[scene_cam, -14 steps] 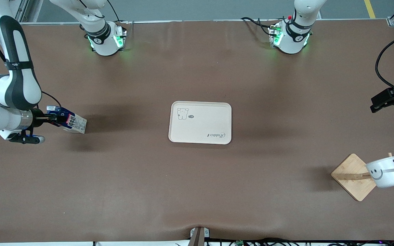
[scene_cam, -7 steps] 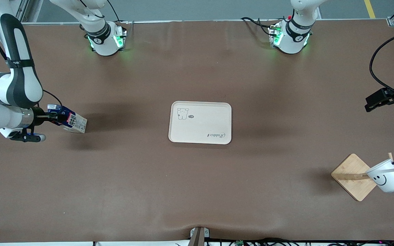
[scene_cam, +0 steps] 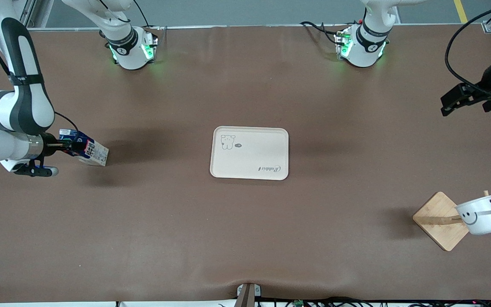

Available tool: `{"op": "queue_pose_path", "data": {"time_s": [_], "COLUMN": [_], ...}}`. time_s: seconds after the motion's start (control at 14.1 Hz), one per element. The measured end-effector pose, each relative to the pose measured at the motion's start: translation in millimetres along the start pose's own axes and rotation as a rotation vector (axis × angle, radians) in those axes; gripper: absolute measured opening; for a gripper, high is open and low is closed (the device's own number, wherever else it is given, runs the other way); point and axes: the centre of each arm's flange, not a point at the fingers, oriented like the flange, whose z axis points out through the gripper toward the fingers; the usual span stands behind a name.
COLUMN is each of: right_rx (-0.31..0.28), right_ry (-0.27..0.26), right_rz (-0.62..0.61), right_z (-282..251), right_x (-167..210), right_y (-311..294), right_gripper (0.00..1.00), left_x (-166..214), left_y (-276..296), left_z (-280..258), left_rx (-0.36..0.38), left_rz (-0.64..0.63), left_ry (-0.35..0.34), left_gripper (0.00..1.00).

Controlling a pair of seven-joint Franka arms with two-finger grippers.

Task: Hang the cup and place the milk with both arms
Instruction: 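Lower the milk carton onto the table while the left gripper withdraws, then open the right gripper and release the upright milk carton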

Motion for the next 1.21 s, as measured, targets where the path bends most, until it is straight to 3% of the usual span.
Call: {"op": "queue_pose_path", "data": {"time_s": [0.07, 0.85, 1.21], "right_rx": [0.0, -0.002, -0.002], "right_ry": [-0.005, 0.009, 0.006], "right_rz": [0.0, -0.004, -0.022], "right_z": [2.7, -4.9, -51.3], "right_x": [-0.6, 0.8, -0.1], "right_y": [0.0, -1.9, -12.3], "right_gripper": [1.0, 1.0, 1.0], "left_x": [-4.8, -20.0, -20.7], "left_y": [3.6, 10.1, 11.1], "left_z": [-0.1, -3.9, -5.2], "left_rx": [0.002, -0.018, -0.021], "left_rz": [0.007, 0.04, 0.041], "left_ry": [-0.009, -0.043, -0.041], "left_gripper": [1.0, 1.0, 1.0]}}
